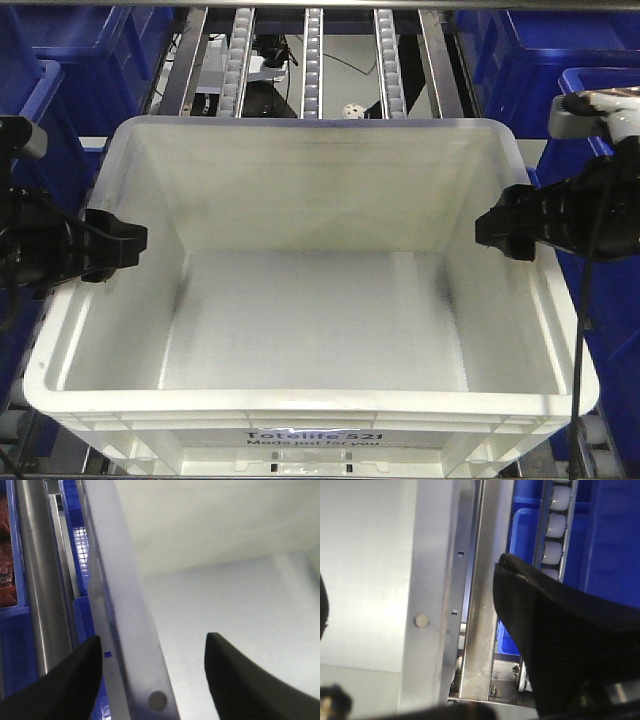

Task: Move bin from left to right shelf
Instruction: 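Close both grippers on the white tote's opposite side rims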

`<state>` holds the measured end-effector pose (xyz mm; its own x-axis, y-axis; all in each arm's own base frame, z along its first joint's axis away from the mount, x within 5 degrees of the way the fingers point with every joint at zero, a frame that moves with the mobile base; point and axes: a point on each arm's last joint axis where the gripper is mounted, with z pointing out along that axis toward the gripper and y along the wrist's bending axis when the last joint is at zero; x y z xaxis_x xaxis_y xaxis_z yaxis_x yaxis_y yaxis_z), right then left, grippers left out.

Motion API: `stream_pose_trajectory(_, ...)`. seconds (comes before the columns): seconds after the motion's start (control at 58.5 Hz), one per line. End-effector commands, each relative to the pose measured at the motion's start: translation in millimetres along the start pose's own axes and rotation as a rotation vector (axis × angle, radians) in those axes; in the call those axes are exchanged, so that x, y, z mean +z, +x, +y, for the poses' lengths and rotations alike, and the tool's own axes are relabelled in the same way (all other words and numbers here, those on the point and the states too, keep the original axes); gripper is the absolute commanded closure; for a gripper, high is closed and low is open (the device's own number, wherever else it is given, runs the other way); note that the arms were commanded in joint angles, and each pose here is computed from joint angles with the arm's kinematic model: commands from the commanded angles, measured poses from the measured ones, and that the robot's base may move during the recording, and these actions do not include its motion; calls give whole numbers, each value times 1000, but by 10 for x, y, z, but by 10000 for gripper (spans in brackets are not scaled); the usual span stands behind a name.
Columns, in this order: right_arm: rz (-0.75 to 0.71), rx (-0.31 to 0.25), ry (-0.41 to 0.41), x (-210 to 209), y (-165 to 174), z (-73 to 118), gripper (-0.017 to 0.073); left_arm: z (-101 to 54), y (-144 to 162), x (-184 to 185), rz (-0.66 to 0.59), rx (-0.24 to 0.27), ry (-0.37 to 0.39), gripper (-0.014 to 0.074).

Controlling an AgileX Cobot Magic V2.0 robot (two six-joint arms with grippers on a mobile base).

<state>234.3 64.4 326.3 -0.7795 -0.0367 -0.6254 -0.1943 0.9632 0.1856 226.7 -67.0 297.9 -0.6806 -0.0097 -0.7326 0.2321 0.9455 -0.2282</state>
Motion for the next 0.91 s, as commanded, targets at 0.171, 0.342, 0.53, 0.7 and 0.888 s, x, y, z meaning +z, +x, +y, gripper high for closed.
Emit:
stream_pose_trajectory(0.171,-35,-8,-7,72,-123,9,-27,-41,-143,-58,-78,-14,12,158)
stream_pose_trajectory(0.342,1,-6,-3,193,-119,-7,-27,-36,-113,-15,-40,-16,14,158)
stream_pose_trajectory(0.53,11,-5,-1,222,-117,-12,-27,-36,-113,-13,-39,-17,14,169)
stream_pose_trajectory(0.7,8,-8,1,221,-119,-14,-27,-35,-111,-9,-37,-17,13,172)
stream_pose_trajectory(0.888,8,-8,1,221,-120,-14,-27,-32,-107,11,-30,-18,12,172)
